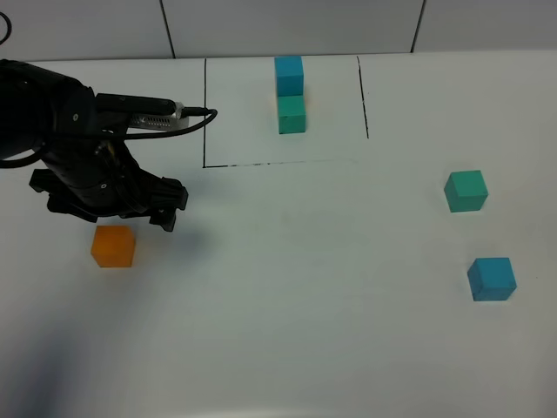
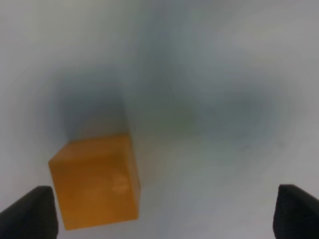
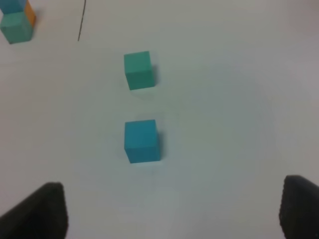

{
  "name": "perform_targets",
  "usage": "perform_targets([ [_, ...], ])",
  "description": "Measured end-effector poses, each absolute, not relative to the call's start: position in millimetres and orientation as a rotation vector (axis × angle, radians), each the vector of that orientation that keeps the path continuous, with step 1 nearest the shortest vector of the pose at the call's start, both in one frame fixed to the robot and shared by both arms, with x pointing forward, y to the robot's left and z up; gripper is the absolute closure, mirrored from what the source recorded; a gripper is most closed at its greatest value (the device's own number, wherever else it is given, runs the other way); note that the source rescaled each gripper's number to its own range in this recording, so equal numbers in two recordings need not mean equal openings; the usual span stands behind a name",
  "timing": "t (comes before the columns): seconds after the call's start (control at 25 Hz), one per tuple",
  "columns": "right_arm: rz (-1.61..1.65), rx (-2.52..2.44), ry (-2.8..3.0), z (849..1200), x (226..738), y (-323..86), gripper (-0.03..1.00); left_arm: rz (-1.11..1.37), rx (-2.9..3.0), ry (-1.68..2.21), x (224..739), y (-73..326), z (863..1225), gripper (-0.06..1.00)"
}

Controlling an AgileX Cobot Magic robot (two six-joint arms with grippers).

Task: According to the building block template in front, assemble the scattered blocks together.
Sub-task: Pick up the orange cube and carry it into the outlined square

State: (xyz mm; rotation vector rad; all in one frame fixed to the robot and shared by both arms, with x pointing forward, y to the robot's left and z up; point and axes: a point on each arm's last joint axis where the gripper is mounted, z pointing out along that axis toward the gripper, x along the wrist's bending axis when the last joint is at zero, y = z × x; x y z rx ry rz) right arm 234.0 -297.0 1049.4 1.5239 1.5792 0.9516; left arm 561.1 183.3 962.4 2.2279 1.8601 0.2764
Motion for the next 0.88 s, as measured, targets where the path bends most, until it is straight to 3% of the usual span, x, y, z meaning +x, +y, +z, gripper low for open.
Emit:
perform_targets([
  [0.48,0.952,1.524,1.579,1049,234,-297,0.23,0.236,2.198,2.064,556,230,946,0.00],
  [0.88,0.952,1.524,1.579,1049,234,-297,0.23,0.275,2.127,2.002,550,229,927,0.01],
])
